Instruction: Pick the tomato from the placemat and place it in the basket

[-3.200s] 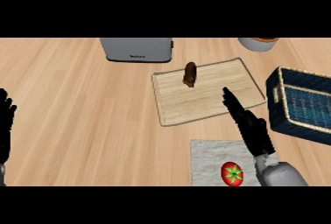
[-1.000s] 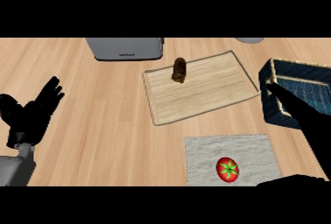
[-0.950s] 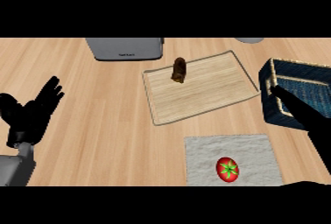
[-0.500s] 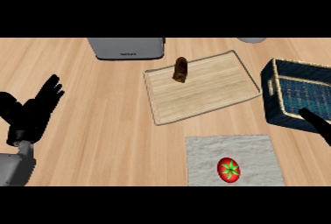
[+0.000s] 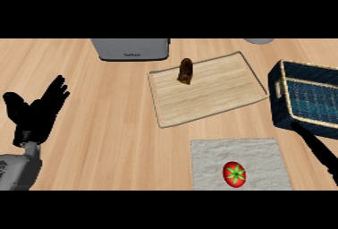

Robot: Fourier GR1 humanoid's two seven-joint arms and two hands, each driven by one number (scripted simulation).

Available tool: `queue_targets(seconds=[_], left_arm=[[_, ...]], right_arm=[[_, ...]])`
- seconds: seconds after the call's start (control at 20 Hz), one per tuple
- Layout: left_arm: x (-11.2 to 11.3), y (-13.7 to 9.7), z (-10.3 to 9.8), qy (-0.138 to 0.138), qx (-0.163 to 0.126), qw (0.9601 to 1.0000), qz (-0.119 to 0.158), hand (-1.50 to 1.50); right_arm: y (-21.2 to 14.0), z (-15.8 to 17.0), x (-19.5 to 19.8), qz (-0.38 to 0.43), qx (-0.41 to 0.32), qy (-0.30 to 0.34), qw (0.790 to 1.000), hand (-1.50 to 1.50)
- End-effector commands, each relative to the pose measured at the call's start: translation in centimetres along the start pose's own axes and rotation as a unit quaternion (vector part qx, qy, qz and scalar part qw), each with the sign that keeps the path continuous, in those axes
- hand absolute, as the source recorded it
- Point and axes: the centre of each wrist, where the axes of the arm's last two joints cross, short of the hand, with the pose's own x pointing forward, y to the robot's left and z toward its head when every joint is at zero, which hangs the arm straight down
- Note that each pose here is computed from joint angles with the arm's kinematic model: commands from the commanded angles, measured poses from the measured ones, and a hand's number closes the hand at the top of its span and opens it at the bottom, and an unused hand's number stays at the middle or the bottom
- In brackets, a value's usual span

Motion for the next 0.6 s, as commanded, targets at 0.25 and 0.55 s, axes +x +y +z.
queue_targets(seconds=[0.25, 0.55], left_arm=[[0.7, 0.3, -1.5, 0.001, -0.005, 1.0000, 0.005, 0.00], [0.3, -0.6, 0.3, -0.012, 0.000, 0.9999, -0.004, 0.00]], right_arm=[[7.4, -4.2, -2.3, 0.003, -0.099, -0.035, 0.994, -1.50], [9.8, -4.4, -4.3, 0.026, -0.072, 0.020, 0.997, -1.50]])
